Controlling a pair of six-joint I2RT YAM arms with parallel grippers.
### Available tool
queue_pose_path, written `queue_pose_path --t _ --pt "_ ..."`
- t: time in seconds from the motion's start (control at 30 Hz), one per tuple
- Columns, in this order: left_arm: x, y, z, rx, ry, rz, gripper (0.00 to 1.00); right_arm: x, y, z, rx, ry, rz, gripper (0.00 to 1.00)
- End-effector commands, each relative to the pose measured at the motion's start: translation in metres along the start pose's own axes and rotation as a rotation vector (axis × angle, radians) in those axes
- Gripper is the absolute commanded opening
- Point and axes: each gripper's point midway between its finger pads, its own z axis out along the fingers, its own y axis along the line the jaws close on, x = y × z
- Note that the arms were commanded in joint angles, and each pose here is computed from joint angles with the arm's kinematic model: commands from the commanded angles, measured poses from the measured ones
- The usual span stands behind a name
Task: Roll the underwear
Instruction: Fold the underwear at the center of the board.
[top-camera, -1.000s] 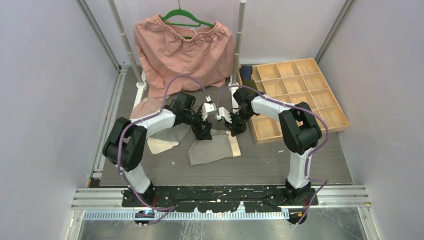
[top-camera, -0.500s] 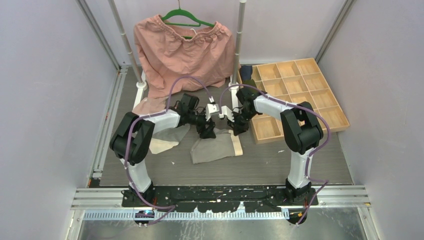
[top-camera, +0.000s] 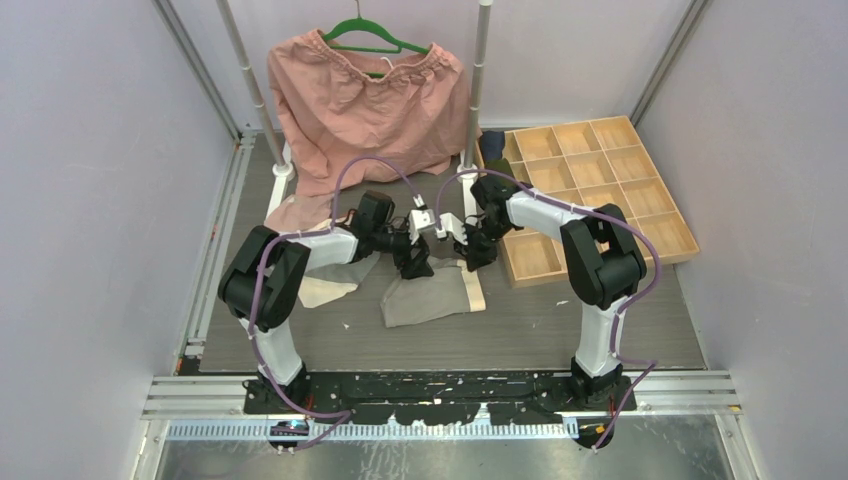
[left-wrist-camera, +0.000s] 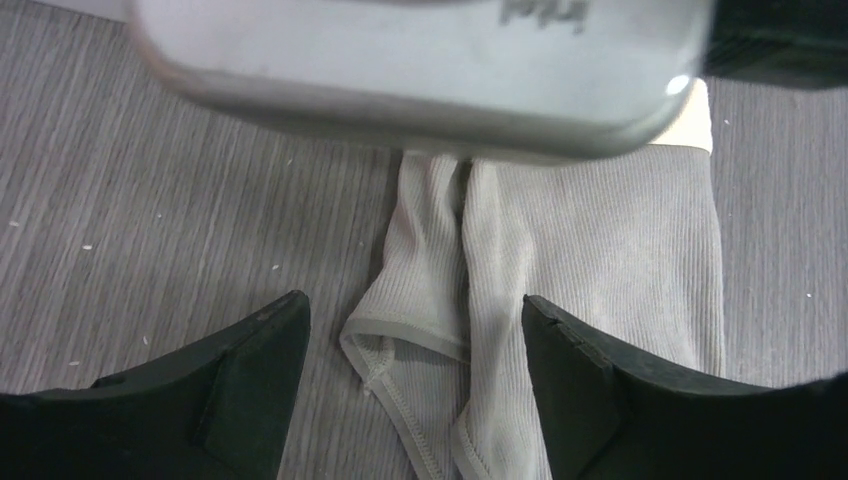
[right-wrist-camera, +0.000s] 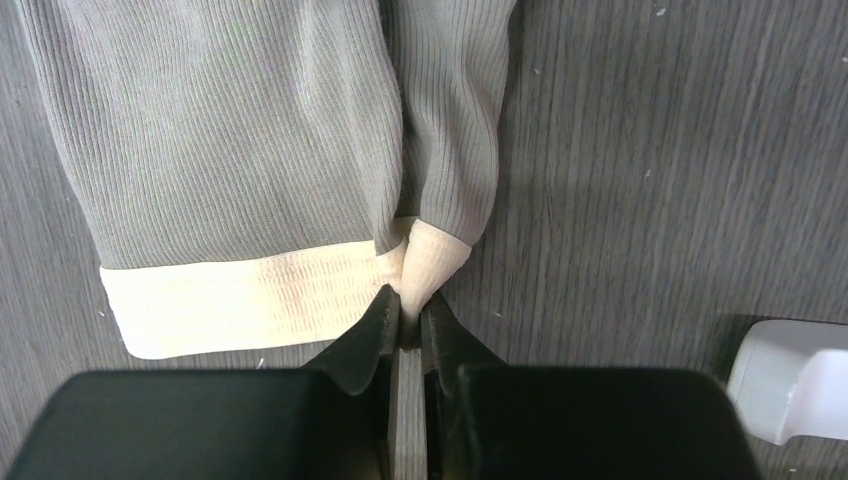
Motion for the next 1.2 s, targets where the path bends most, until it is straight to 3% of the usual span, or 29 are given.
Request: queue_pose_path --t 0.0,0.2,0.6,0.97,1.07,1.17 --pt "0.008 0.008 -0.004 -0.054 0.013 -0.022 0.80 -0.019 -0.001 -0.013 0.025 -0.046 -0.081 0.03" --pt "0.004 0.013 -0.003 -0.071 -0.054 -0.041 0.86 -0.013 0.001 -0.013 0.027 -0.033 -0.076 0.03" --pt "0.011 0.007 0.002 -0.004 -0.018 -0.042 0.73 -0.014 0.000 -0.014 0.025 -0.041 -0.072 0.03" --pt "0.009 0.008 0.003 0.003 -0.013 -0.048 0.24 -0.016 -0.001 -0.015 0.028 -0.049 -0.075 0.02" --pt "0.005 0.007 0.001 0.004 -0.019 -0.049 0.02 -0.022 -0.004 -0.017 0.048 -0.070 -0.086 0.01" --pt "-0.002 0.011 -0.004 -0.031 -0.028 -0.040 0.00 -0.028 -0.009 -0.021 0.087 -0.092 -0.101 0.01"
